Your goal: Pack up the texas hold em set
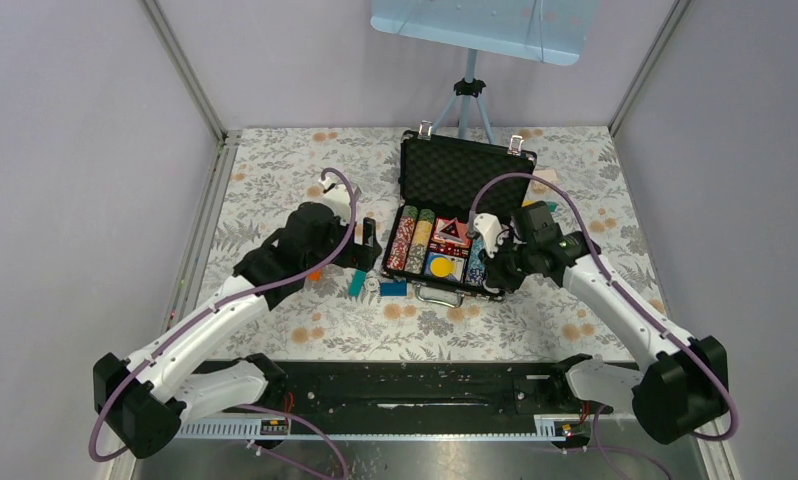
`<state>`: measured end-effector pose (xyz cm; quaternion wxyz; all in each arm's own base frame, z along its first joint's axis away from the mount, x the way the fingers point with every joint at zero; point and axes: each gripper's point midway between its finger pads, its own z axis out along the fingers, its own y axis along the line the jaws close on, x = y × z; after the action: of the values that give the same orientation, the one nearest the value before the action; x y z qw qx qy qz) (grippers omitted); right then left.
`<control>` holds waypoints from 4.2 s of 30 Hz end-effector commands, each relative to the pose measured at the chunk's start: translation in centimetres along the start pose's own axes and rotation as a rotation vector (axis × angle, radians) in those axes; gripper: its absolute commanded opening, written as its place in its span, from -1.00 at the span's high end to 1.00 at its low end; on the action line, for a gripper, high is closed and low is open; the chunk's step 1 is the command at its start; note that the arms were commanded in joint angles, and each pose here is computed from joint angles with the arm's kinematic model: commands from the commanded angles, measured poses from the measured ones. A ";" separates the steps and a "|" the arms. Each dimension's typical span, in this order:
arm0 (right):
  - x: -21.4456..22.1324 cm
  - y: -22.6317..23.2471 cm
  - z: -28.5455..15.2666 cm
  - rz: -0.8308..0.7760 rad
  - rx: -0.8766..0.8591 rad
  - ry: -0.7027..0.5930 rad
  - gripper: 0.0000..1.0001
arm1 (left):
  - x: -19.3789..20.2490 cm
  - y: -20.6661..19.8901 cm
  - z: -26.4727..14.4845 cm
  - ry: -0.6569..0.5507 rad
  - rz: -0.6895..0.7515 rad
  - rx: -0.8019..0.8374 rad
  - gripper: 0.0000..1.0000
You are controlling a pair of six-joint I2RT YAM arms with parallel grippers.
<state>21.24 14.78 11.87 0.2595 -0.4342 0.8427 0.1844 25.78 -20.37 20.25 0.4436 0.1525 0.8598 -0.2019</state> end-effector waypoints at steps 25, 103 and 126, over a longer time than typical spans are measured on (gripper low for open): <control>1.1 -3.3 3.6 -0.161 -0.037 0.147 1.00 | -1.0 0.1 -0.6 -0.046 0.014 0.017 -0.63; -8.6 -4.4 -2.5 -0.203 0.329 -0.516 -0.03 | 2.4 2.5 1.6 0.128 -0.155 -0.120 -0.60; -7.3 -5.7 -4.0 0.273 0.427 -0.562 0.11 | 10.6 -0.7 6.3 0.272 -0.345 -0.065 -0.02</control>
<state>28.41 13.94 17.64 0.5346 -0.2053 0.8087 0.1345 22.45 -21.30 8.26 0.2647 0.0225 0.9452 -0.1897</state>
